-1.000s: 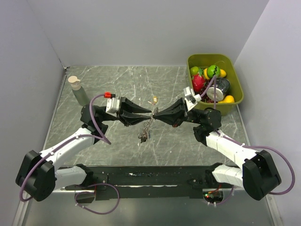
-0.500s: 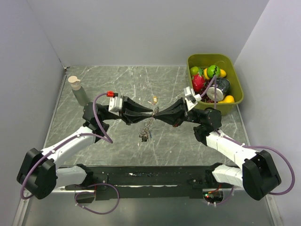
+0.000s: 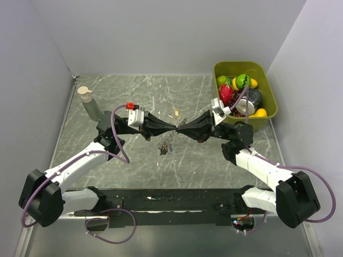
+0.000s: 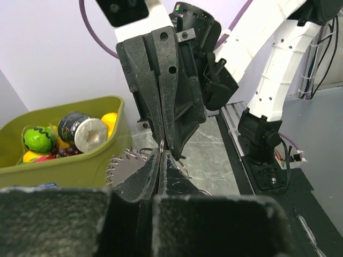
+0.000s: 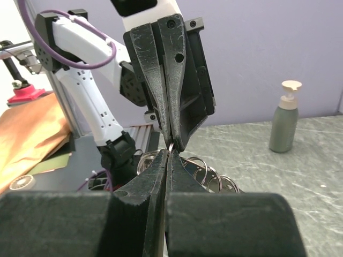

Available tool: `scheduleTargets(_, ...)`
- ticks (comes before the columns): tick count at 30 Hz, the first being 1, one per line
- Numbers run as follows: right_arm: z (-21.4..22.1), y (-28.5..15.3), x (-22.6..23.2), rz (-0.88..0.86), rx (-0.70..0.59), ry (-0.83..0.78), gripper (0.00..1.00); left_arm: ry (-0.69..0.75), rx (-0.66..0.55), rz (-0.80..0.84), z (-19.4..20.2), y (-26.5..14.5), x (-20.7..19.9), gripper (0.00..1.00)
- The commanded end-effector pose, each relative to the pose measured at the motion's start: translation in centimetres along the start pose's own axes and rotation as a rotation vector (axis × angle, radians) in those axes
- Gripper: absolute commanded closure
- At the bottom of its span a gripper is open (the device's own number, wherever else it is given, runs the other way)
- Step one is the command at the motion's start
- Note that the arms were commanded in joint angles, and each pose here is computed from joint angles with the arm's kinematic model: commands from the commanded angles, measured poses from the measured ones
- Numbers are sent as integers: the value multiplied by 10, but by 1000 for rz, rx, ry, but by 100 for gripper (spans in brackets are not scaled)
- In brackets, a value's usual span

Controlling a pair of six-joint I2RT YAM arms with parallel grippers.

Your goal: Put the keys on the keyring

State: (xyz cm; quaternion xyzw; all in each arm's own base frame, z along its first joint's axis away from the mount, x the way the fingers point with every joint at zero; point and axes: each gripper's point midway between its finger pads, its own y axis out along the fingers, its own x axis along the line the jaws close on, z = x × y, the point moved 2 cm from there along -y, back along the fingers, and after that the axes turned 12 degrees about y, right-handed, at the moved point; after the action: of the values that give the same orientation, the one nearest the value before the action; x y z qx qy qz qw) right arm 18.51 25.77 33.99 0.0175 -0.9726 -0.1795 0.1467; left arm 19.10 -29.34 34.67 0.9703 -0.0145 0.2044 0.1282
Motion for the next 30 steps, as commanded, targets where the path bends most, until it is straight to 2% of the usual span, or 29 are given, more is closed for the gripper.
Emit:
scheduleTargets(1, -15, 4, 20, -60, -13, -131, 96, 19, 68, 15, 5, 5, 3, 99)
scheduleTargets(4, -9, 2, 14, -27, 35, -137, 89, 47, 132, 24, 9, 4, 6, 99)
scheduleTargets(5, -11, 3, 15, -28, 48, -146, 87, 97, 138, 23, 2, 6, 12, 99)
scheduleTargets(6, -11, 3, 14, -20, 61, -149, 82, 60, 178, 30, 10, 3, 9, 99)
scheduleTargets(8, -10, 2, 10, 16, 99, -145, 73, 101, 201, 28, 6, 2, 13, 99)
scheduleTargets(9, -11, 3, 8, 29, 104, -151, 66, 75, 235, 29, 11, 0, 11, 99)
scheduleTargets(13, -15, 1, 3, 74, 126, -199, 51, 96, 295, 35, 12, -5, 13, 99)
scheduleTargets(20, -28, 0, -4, 150, 160, -244, 46, 122, 350, 31, 10, -11, 14, 99)
scheduleTargets(25, -36, 0, -11, 192, 149, -234, 47, 130, 361, 25, 9, -13, 14, 99)
scheduleTargets(30, -28, 4, -15, 156, 198, -204, 50, 136, 352, 23, 7, -13, 13, 99)
